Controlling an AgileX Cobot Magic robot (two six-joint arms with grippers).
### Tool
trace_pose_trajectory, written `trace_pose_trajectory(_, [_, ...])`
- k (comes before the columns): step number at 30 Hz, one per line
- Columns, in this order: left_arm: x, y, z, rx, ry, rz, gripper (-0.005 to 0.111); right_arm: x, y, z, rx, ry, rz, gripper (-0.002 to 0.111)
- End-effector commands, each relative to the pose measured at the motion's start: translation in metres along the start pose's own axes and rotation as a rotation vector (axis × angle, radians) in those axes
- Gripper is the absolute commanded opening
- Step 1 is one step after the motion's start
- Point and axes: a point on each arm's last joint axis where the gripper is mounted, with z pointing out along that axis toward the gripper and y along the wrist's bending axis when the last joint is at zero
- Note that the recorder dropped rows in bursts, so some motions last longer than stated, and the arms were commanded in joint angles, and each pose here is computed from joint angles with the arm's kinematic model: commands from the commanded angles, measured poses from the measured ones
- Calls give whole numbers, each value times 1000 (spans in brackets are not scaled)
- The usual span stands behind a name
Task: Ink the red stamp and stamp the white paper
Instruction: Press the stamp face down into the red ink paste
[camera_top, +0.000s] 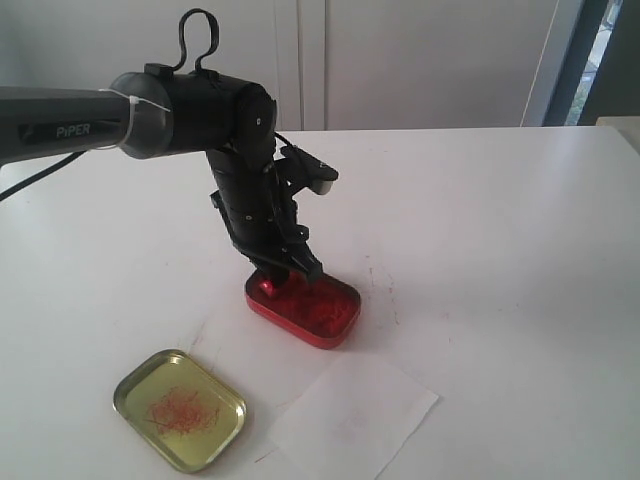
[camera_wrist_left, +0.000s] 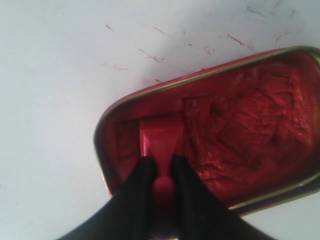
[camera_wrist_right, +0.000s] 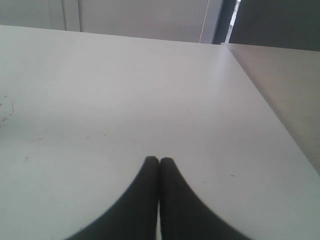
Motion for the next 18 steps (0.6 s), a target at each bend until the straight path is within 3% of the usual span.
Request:
trace_pose_trajectory(1, [0,-3,-7,6,-9,-4,0,0,0,0,0,-9,-9,0])
trace_pose_trajectory(18, [0,-3,-7,6,-9,4,0,0,0,0,0,-9,-9,0])
